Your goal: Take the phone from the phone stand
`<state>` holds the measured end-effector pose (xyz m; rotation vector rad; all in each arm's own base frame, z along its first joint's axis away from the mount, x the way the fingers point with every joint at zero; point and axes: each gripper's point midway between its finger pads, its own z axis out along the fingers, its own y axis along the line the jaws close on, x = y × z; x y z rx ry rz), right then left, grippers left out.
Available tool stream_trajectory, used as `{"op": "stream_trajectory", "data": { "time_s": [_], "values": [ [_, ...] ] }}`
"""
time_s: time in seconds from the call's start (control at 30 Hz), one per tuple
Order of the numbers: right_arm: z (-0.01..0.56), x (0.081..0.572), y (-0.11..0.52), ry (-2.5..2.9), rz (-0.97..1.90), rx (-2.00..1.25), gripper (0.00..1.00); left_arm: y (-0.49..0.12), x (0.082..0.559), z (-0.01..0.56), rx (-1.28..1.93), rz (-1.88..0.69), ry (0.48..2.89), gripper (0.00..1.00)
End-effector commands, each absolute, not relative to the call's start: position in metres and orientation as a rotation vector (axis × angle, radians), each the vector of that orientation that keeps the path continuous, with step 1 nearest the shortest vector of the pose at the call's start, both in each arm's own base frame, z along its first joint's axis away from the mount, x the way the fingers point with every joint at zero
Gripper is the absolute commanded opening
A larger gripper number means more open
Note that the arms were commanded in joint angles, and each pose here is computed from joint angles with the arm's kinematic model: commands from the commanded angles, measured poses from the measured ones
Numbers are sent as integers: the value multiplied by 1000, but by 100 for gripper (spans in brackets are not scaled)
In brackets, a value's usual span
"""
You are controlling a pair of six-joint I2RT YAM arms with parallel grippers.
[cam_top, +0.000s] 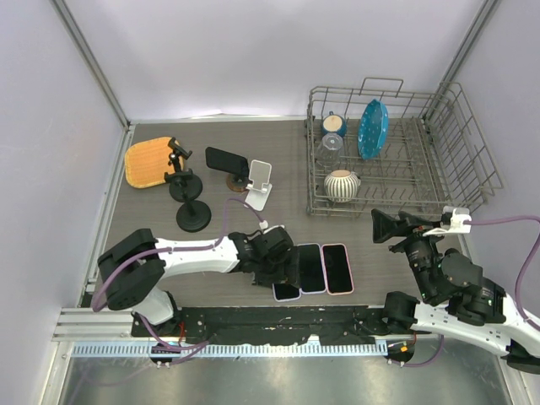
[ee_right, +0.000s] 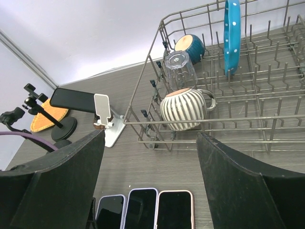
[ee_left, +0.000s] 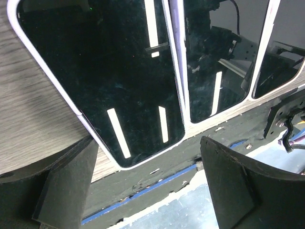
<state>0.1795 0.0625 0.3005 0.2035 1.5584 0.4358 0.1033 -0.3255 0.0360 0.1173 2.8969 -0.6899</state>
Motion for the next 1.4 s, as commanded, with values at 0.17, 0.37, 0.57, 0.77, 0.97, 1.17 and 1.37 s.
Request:
{"op": "stream_trajectory", "data": {
  "time_s": [0.17, 0.37, 0.57, 0.77, 0.97, 1.17, 1.37],
  "values": [
    [304, 178, 58, 1542, 462, 243, 82, -345, 130, 41, 123, -690, 2809, 92],
    [305, 178, 58, 1542, 463, 244, 83, -345, 147, 43, 92, -684, 2769, 91],
    [305, 178, 58, 1542, 465, 243, 83, -351, 157, 46, 112, -664, 2739, 92],
    [304, 178, 58, 1543, 461, 244, 83, -343, 168, 55, 113, -630, 2697, 93],
    [305, 178, 58, 1541, 466, 244, 82, -330, 182, 69, 101, -581, 2659, 98],
    [305, 178, 58, 1541, 467, 243, 83, -281, 233, 112, -12, -420, 2495, 100],
    [305, 177, 58, 1541, 469, 243, 83, -224, 297, 167, -182, -253, 2288, 100]
  ]
}}
